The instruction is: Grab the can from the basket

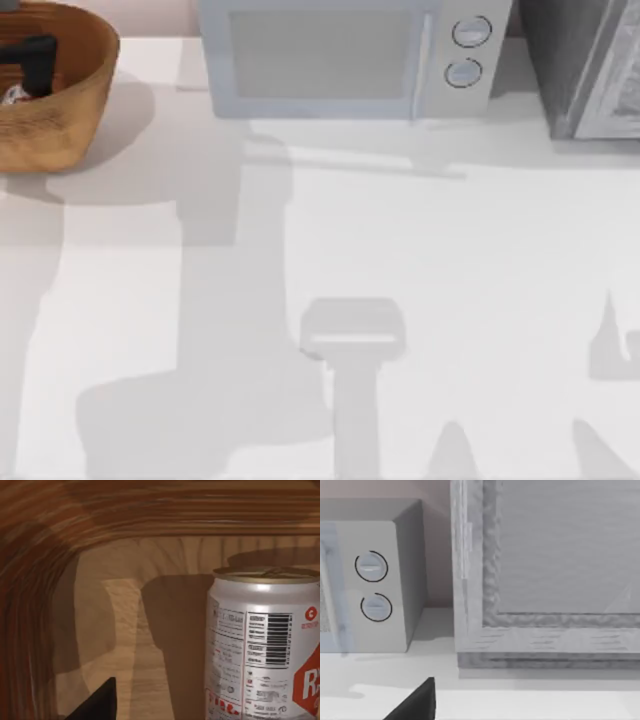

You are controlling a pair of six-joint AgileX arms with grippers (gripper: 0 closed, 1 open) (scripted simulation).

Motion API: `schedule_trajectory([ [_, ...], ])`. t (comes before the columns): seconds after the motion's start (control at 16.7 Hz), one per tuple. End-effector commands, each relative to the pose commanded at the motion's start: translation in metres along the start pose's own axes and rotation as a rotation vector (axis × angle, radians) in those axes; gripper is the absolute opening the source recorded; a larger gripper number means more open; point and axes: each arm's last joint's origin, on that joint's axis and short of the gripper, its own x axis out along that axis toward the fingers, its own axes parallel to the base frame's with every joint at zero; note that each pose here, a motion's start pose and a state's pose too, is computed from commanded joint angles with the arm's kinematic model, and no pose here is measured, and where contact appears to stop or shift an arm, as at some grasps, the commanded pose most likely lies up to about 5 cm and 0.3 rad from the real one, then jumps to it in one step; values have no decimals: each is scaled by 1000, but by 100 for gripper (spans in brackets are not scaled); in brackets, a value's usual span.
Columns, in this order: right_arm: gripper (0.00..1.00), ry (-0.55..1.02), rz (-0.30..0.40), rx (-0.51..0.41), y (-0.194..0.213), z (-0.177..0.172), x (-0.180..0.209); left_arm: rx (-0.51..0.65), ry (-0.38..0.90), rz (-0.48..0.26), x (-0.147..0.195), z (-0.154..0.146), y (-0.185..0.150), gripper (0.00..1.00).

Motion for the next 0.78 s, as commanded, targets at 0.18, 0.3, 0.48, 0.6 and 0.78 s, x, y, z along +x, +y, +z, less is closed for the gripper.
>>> schedule_trajectory([
  [0.18, 100, 0, 0, 0, 0, 0, 0, 0, 0, 0, 25, 2, 1, 100],
  [0.3, 100, 0, 0, 0, 0, 0, 0, 1, 0, 0, 37, 1, 1, 100],
  [0.48, 100, 0, 0, 0, 0, 0, 0, 1, 0, 0, 41, 1, 1, 100],
  [0.6, 100, 0, 0, 0, 0, 0, 0, 1, 0, 0, 41, 1, 1, 100],
  [0.78, 100, 0, 0, 0, 0, 0, 0, 1, 0, 0, 41, 1, 1, 77],
])
